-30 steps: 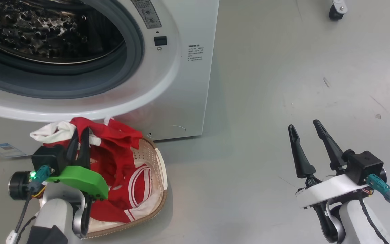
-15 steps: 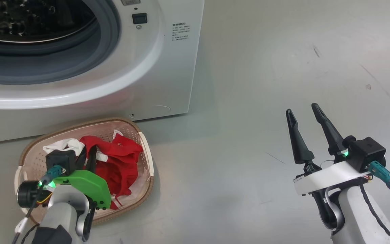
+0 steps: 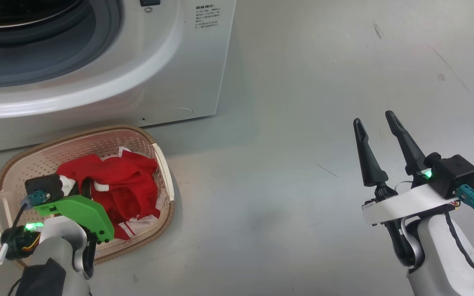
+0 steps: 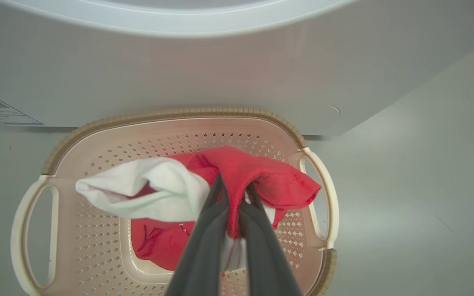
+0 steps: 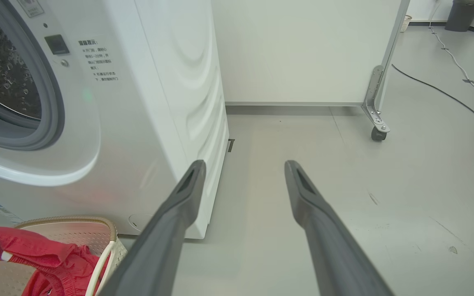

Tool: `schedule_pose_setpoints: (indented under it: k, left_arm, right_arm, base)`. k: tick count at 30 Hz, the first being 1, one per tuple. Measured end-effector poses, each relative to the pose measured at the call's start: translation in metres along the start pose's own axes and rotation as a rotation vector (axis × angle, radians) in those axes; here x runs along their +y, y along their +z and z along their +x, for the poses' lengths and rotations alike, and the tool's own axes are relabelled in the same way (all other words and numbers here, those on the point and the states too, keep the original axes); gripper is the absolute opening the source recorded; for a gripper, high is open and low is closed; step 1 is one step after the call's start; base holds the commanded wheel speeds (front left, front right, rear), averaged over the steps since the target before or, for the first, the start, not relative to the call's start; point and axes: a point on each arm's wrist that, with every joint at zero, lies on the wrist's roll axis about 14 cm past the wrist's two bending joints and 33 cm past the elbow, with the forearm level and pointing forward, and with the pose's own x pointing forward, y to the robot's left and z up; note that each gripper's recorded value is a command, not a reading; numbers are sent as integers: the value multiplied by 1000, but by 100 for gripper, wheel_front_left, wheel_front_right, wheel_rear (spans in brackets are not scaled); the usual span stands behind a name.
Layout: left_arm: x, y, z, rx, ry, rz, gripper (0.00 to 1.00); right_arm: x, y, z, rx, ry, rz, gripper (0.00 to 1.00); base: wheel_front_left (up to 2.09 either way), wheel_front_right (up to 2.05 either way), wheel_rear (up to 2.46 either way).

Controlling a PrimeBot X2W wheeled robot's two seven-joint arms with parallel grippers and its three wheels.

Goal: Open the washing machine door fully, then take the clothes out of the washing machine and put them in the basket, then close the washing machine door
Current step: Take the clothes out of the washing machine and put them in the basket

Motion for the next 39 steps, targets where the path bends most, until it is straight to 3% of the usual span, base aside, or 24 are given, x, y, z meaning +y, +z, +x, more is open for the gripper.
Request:
schedule_pose_setpoints:
  k: [16, 27, 28, 29, 30, 31, 39]
  left_arm:
    - [38, -29, 21, 107, 122, -18, 0]
    - [43, -39, 22, 134, 140, -15, 0]
    - [43, -38, 23, 134, 141, -15, 13]
    - [43, -38, 23, 131, 141, -14, 37]
    - [43, -39, 22, 133, 142, -14, 75]
    - [43, -40, 22, 138, 142, -13, 100]
    - [42, -36, 17, 113, 143, -13, 100]
  right_arm:
    - [-10, -11, 11, 30, -14, -20, 100]
    - [-10, -10, 15, 25, -10, -25, 100]
    - [-10, -10, 15, 25, -10, -25, 100]
    - [-10, -10, 15, 26, -9, -25, 100]
    - [-10, -10, 15, 26, -8, -24, 100]
    - [-9, -10, 15, 27, -7, -24, 100]
    - [-5, -10, 15, 25, 6, -21, 100]
  base:
    - [0, 0, 0]
    - [0, 0, 0]
    - [0, 0, 0]
    - [0, 0, 0]
    - [0, 0, 0]
    - [0, 0, 0]
    - [0, 0, 0]
